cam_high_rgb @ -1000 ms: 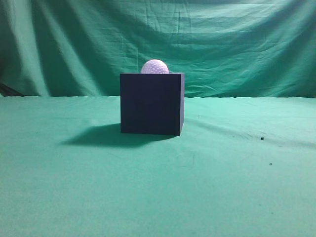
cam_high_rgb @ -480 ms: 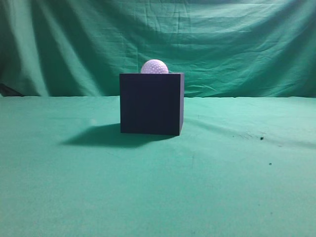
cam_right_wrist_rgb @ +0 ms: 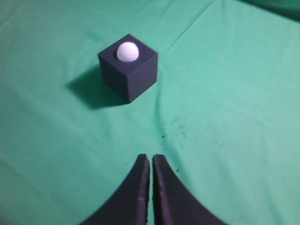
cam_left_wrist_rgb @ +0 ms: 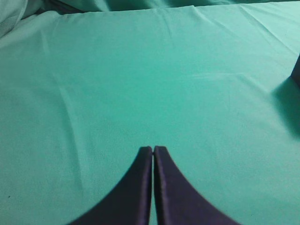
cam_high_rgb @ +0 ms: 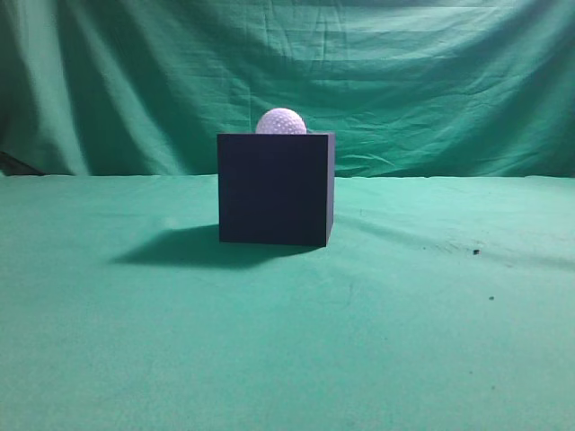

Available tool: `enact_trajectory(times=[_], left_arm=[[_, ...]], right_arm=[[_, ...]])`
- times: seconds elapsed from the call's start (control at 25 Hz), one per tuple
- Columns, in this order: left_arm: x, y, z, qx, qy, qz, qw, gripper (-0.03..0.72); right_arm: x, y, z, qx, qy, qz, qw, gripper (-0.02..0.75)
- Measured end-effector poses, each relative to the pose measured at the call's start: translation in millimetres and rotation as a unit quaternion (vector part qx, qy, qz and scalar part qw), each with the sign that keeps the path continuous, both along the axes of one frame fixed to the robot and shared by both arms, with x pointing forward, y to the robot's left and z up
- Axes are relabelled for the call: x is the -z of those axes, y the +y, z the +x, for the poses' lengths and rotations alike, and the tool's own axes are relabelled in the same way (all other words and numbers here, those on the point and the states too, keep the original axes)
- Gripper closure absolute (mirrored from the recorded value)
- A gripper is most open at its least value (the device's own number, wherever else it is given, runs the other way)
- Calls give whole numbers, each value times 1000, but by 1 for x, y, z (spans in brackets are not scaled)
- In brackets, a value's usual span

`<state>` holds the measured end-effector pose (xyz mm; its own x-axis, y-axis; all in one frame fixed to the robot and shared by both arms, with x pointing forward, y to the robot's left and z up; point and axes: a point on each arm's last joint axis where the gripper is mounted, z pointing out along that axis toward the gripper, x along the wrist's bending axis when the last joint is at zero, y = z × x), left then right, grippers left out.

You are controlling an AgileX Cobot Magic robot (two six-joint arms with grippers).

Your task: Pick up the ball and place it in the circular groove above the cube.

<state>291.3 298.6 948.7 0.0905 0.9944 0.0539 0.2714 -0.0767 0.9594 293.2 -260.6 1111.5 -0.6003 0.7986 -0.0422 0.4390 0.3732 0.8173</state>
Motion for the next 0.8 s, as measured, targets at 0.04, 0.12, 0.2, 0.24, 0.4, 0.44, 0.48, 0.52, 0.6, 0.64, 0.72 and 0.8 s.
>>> enact_trajectory(times=[0.04,0.12,0.2,0.24,0.4,0.44,0.48,0.52,0.6,0.64,0.72,0.8], left_arm=[[0,0,0,0,0,0,1000,688],[0,0,0,0,0,0,1000,688],[0,0,0,0,0,0,1000,688],[0,0,0,0,0,0,1000,688],[0,0,0,0,0,0,1000,688],[0,0,0,0,0,0,1000,688],[0,0,0,0,0,0,1000,688],[0,0,0,0,0,0,1000,688],[0,0,0,0,0,0,1000,688],[0,0,0,0,0,0,1000,688],[0,0,0,0,0,0,1000,688],[0,0,0,0,0,0,1000,688]], right_arm=[[3,-1,1,1,-14,2,1000,738],[14,-1,3,4,-43,5,999,738],[24,-4,3,16,-85,31,996,738],[32,-5,4,28,-103,42,993,738],[67,-15,0,87,-154,75,981,738],[77,-17,-1,102,-163,79,978,738],[85,-20,-3,120,-175,84,974,738],[95,-22,-3,139,-176,87,971,738],[111,-25,-4,175,-182,98,963,738],[120,-27,-5,194,-184,102,958,738],[135,-29,-4,227,-178,110,951,738],[148,-31,-2,256,-169,113,945,738]])
